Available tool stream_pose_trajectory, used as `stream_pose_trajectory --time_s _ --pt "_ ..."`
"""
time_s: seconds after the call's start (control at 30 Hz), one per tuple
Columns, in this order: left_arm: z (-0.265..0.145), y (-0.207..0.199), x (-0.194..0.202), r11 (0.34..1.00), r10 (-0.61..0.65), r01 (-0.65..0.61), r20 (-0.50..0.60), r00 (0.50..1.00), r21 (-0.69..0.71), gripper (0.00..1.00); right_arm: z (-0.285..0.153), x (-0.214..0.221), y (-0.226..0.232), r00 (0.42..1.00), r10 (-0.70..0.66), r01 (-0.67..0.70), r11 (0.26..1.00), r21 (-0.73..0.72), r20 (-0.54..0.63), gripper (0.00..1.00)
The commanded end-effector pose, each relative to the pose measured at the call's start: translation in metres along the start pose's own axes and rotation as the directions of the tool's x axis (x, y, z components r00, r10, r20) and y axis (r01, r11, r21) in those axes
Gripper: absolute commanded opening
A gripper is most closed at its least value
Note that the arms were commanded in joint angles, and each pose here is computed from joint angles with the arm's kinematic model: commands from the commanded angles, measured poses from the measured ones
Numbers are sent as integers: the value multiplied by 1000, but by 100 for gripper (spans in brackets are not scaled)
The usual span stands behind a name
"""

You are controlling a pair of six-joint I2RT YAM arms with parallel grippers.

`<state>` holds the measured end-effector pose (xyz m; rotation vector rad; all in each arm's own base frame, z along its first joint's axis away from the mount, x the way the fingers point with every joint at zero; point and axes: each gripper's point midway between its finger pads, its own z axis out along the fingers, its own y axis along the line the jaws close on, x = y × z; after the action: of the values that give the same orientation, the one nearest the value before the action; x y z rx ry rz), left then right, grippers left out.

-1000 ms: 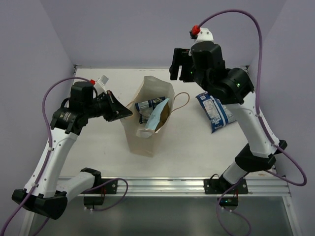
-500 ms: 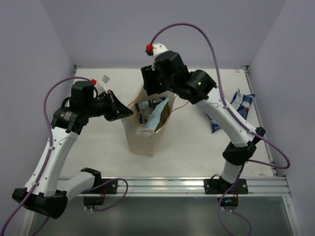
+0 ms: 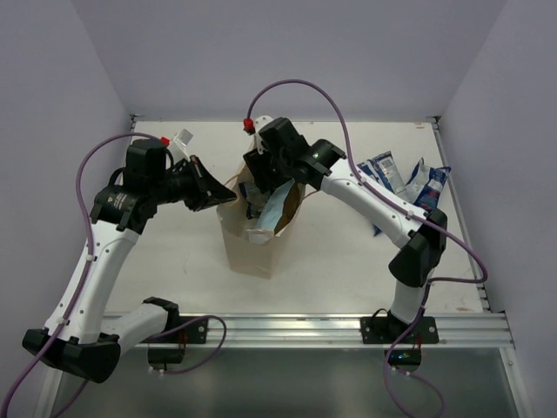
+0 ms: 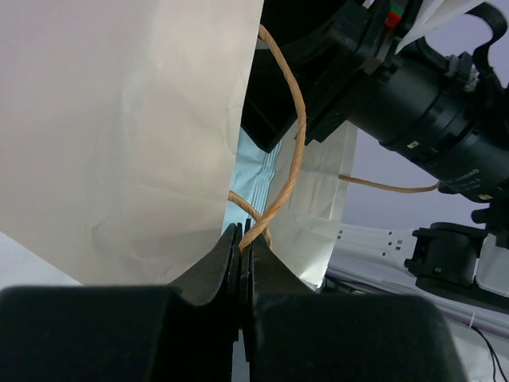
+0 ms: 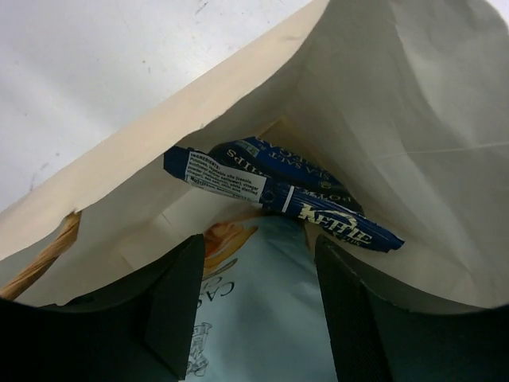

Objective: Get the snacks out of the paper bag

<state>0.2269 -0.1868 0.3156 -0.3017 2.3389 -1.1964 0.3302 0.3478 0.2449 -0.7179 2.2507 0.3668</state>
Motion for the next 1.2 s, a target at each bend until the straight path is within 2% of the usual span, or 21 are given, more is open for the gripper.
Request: stream_pose_trajectory --time_s 0.0,0.13,0.3,0.87,1.1,1.17 --pt "-9 -13 -11 1000 -19 18 48 999 12 0 -18 -34 -1 982 -106 112 993 -28 159 61" --pt "-8 -13 -11 1000 -29 29 45 999 12 0 -10 -39 -6 962 -195 204 979 -26 191 65" --pt "-7 -14 -13 999 -34 33 46 998 15 0 4 -30 -11 958 -233 243 969 -41 170 70" --pt "-5 -16 -14 999 -39 39 41 998 17 0 43 1 3 962 -259 269 950 -156 83 67" --pt "-3 -18 -16 999 -41 40 41 998 26 0 58 22 -4 965 -260 262 956 -130 31 66" --pt "-3 -19 -17 999 -42 41 41 998 31 0 60 24 -7 967 -253 254 960 -115 24 62"
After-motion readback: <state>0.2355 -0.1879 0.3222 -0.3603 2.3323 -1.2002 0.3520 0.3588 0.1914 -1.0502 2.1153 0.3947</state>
